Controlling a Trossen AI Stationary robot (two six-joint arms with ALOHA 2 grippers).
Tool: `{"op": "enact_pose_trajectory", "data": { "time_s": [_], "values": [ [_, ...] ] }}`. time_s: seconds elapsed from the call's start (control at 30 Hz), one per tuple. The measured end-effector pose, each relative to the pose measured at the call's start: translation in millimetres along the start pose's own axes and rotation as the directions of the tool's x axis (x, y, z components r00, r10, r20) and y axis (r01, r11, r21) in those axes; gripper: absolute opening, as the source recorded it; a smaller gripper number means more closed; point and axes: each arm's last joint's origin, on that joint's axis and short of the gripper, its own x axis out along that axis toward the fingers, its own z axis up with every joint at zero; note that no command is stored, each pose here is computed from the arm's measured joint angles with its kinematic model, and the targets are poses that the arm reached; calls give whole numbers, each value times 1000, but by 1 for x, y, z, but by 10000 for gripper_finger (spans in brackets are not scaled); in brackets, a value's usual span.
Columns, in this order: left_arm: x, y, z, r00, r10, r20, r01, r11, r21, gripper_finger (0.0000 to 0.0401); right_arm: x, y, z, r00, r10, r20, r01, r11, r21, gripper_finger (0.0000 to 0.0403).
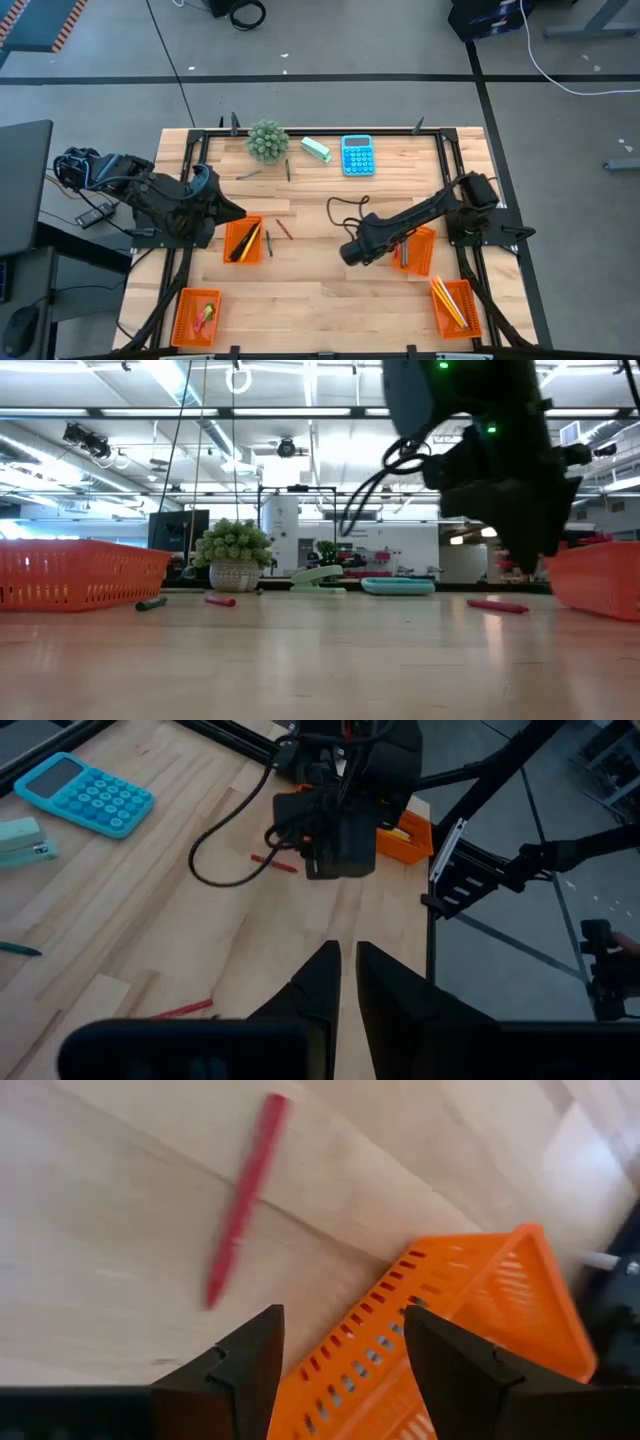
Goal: Sort crayons/erasers/pens/pencils in bins
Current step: Put the bottom red crayon into the top right orange basket
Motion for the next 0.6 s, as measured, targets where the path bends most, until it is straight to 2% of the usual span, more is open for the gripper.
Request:
{"op": "enact_pose_trajectory", "data": {
  "time_s": [0.13,0.27,0.33,0.6],
  "values": [
    [0,0,0,1000,13,11,-13,1000,-1,45,3,-13,2,996,88,9,-88,995,49,214],
    [0,1,1,1000,20,17,-20,1000,7,43,-2,-7,9,972,236,17,-237,964,121,214],
    [0,1,1,1000,24,20,-24,1000,16,44,-2,-1,13,963,270,23,-271,953,133,214],
    [1,3,2,998,44,33,-44,999,8,48,16,4,34,974,225,-3,-222,961,164,214]
  ]
}}
